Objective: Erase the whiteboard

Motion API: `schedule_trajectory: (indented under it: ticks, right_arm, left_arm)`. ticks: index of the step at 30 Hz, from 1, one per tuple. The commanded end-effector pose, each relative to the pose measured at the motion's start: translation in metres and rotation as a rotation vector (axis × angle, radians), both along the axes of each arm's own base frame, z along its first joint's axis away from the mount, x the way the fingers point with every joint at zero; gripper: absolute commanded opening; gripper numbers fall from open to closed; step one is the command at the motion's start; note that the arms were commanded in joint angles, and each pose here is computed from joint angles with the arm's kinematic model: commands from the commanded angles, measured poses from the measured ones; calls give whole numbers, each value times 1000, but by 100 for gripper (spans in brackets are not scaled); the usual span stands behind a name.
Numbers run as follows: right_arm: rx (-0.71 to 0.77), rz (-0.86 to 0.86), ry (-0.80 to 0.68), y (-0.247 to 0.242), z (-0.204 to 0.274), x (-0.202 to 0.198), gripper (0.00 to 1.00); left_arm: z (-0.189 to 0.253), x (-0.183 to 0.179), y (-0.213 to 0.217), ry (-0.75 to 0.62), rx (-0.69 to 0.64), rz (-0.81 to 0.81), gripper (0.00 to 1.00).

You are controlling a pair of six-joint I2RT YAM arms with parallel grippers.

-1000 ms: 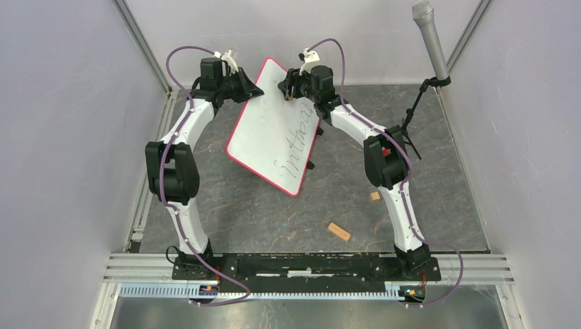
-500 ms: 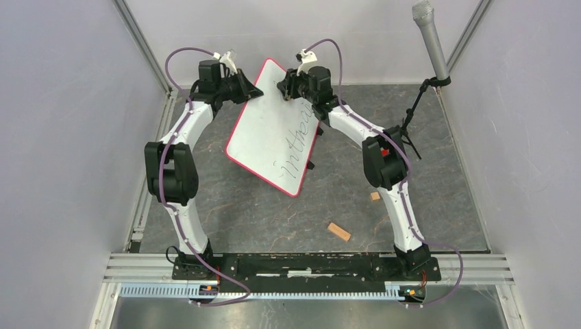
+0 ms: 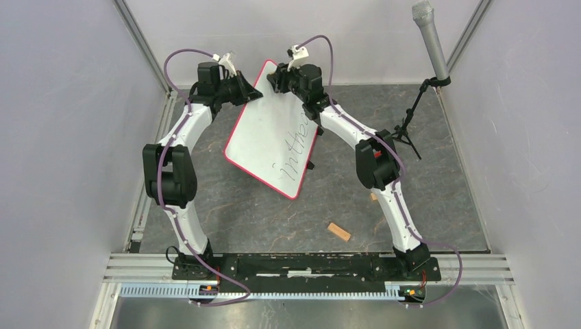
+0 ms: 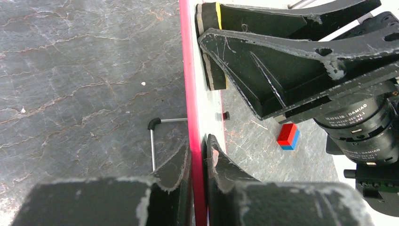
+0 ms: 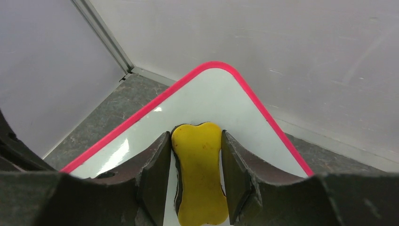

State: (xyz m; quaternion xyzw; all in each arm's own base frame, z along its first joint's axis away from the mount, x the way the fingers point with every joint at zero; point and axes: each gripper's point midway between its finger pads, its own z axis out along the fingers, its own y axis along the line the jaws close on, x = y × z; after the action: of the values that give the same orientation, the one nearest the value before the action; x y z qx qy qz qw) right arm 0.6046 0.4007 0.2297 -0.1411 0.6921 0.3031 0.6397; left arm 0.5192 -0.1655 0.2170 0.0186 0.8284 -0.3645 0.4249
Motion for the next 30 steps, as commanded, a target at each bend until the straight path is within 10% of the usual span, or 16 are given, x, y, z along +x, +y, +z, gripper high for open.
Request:
schedule_trajectory:
  ticks: [1,13,26,30]
  right_arm:
    - [-42,-70,67,-21,-33,12,47]
    - [-76,-85,435,-76,-157,-21,43]
    - [11,-71,533,-74,-177,-56,44]
    - [1,-54,469,-75,-149,-57,49]
  left_arm:
    - [25,0,0,-183,108,-60,2]
    - [18,6,6,-133,95,-12,2]
    - [17,7,5,-107,81,1,3]
    - [20,5,8,-75,71,29,29]
